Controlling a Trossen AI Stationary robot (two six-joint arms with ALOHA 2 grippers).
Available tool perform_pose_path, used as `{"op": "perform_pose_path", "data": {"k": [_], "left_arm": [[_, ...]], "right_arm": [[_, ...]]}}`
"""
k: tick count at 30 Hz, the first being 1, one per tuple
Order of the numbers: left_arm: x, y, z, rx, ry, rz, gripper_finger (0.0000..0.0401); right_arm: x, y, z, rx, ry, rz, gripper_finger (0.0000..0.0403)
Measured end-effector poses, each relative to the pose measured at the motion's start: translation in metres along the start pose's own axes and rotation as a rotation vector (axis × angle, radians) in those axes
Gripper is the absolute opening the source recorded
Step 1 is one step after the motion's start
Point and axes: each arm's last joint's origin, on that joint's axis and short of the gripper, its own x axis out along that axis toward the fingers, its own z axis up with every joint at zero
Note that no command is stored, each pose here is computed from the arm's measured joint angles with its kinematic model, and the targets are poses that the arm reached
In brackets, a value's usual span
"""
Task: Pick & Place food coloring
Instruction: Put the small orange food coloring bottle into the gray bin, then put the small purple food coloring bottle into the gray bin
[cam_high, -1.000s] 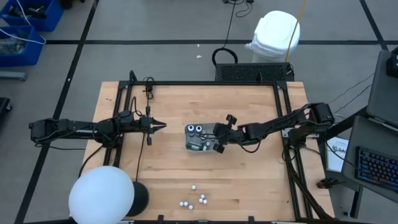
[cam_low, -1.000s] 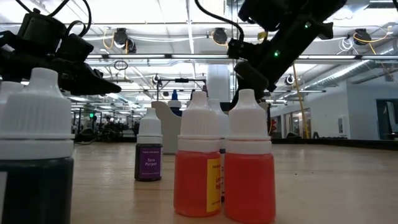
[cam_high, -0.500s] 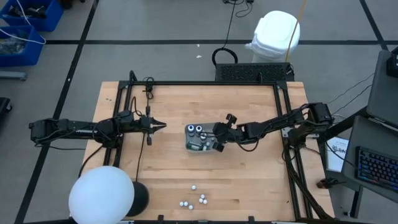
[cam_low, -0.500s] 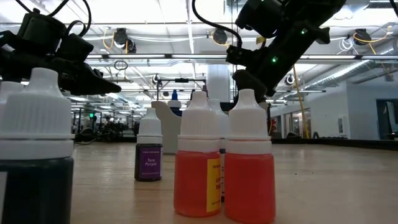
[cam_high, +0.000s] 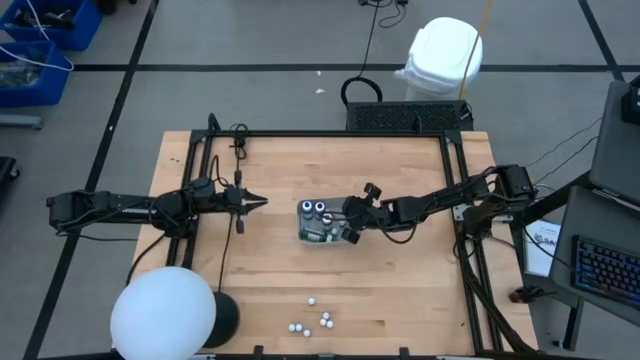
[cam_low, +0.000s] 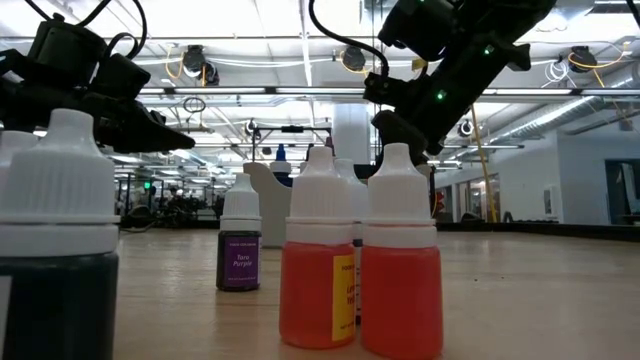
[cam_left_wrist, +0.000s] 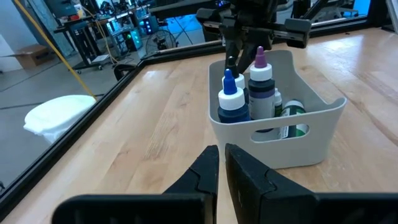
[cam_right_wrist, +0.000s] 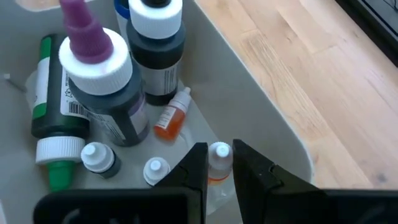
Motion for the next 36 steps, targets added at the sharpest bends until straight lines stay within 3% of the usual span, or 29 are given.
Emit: {"op": "perform_pose_path", "data": {"k": [22, 31, 36], "left_arm": [[0.0000, 0.0000, 0.0000, 0.000, 0.000, 0.000, 0.0035], [0.0000, 0.0000, -0.0001, 0.000, 0.001, 0.000, 0.0035], [0.0000, 0.0000, -0.0001, -0.001, 0.001, 0.000, 0.0035]], "right_arm": [[0.0045, -0.0090, 0.0029, 0.040, 0.004, -0.022, 0.0045], [0.0045, -0.0089, 0.0028, 0.065, 0.005, -0.022, 0.0090], [0.0044, -0.0090, 0.0024, 0.059, 0.009, -0.024, 0.0096]]}}
